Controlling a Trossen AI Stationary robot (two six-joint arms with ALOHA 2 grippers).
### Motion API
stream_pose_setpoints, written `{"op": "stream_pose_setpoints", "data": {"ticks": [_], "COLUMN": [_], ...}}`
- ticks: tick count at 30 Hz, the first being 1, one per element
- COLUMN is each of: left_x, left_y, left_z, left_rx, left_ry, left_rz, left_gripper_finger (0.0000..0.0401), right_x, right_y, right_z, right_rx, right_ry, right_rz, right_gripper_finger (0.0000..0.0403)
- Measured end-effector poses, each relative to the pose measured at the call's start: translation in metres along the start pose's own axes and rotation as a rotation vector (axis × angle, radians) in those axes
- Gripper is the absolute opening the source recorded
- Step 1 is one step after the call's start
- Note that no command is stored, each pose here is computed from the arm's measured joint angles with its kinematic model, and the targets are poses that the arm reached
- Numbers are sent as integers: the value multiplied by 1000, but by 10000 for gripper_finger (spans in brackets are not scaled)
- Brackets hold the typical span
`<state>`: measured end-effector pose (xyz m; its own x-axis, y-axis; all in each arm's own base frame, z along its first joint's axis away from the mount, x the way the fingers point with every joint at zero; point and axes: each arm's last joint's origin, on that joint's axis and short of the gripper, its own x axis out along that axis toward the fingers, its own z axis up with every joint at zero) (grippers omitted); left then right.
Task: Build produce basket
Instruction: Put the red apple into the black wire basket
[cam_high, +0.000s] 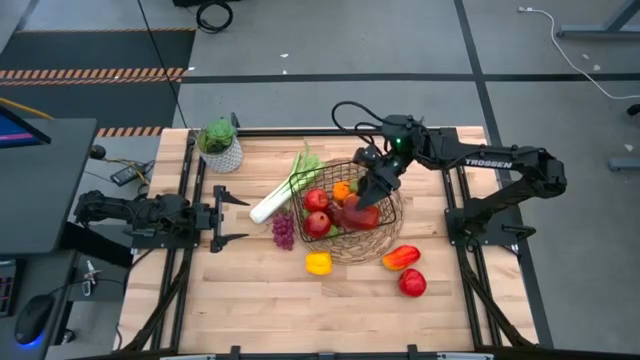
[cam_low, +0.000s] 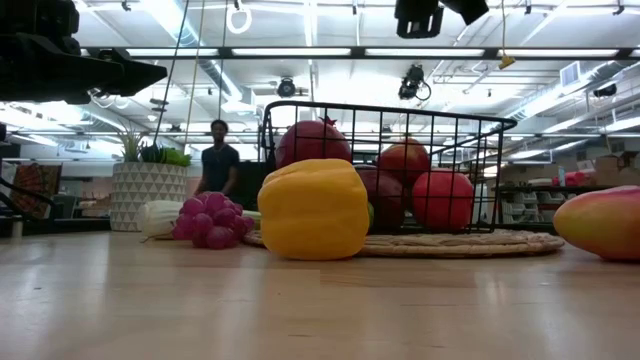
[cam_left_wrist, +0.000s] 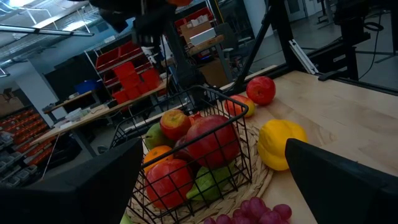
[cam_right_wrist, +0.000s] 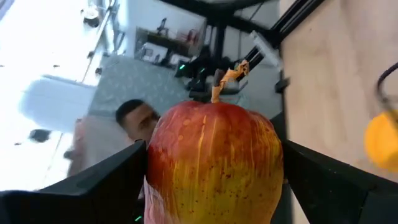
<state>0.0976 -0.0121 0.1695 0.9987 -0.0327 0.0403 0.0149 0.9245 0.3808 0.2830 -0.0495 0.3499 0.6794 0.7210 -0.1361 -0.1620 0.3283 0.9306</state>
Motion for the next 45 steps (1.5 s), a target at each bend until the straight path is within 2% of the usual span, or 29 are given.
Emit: {"op": "stream_pose_setpoints", "data": {"ticks": [3,10,12,15,17,25,34,45], "left_x": [0,0,0,0,0,1,1,1], "left_y": [0,0,0,0,0,0,-1,-1], "left_z": [0,0,0,0,0,0,-1,-1], "left_rx": [0,0,0,0,0,1,2,2], "left_ry": [0,-1,0,0,-1,6,15,17], "left_rz": [0,0,0,0,0,-1,-6,-7], "left_gripper_finger": [400,400,400,400,400,400,400,400], "right_x": [1,-4,-7,-9,-10,6,11,25], "right_y": [-6,-27,-33,-46,-52,-57,-64,-79], "right_z": [0,-6,-9,-16,-19,-22,-33,-29], "right_rx": [-54,-173,-189,-176,-159,-338,-321,-353], "right_ry": [-93,-214,-225,-239,-238,-179,-117,-82], "right_rz": [-113,-497,-635,-904,-1019,-1172,-1336,-1388], "right_gripper_finger": [366,366,366,366,366,366,366,366]}}
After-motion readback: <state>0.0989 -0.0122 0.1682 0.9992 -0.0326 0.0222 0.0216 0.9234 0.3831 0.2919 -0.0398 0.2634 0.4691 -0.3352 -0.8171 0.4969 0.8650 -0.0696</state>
